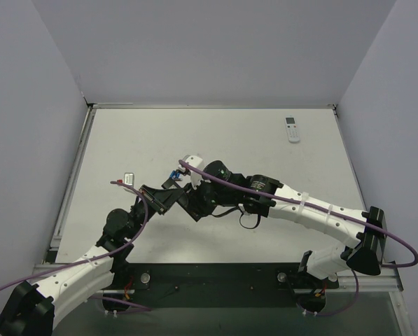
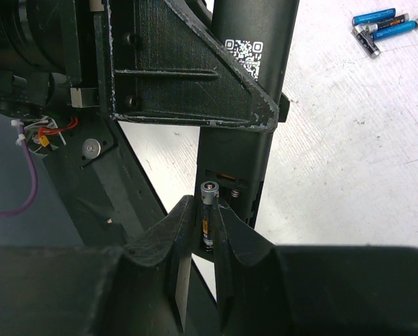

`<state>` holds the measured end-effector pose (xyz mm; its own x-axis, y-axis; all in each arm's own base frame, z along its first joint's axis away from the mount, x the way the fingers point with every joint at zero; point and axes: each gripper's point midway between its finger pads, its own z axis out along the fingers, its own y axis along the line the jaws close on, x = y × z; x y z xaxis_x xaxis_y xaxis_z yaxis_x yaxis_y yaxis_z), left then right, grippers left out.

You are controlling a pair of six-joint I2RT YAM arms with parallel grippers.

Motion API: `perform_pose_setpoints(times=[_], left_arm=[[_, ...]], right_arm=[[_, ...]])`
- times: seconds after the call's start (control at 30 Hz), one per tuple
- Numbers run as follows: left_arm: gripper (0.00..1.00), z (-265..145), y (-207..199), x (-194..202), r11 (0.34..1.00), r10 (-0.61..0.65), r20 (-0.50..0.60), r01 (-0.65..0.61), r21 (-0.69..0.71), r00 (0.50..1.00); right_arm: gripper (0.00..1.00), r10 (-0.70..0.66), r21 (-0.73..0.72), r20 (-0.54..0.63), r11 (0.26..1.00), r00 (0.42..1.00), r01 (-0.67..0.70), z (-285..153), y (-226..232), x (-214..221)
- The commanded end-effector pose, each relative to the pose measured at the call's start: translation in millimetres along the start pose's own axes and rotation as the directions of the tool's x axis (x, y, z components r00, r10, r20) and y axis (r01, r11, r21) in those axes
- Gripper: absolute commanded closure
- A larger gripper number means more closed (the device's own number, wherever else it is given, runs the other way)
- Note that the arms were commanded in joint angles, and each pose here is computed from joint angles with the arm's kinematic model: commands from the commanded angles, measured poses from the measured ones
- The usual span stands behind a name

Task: Load the batteries into the remote control
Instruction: Load the battery into the remote control.

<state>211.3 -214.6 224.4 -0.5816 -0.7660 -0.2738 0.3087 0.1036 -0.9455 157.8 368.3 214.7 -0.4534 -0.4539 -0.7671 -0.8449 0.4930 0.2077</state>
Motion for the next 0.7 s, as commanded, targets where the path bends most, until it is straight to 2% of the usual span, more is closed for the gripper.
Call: perform_pose_setpoints(times=[0.0, 0.67], left_arm=[[1.0, 6.5, -34.4, -5.1, 0.996, -0.001, 0.001, 0.001, 0.09, 1.0], [1.0, 7.3, -43.7, -9.5, 0.994, -0.005, 0.018, 0.003, 0.113, 1.0]], right_arm=[[0.88, -0.009, 0.0, -0.007, 1.0, 1.0, 0.009, 2.3, -0.1, -1.0], [0.97, -0.027, 0.032, -0.038, 0.999, 0.999, 0.028, 10.5, -7.6, 14.3]])
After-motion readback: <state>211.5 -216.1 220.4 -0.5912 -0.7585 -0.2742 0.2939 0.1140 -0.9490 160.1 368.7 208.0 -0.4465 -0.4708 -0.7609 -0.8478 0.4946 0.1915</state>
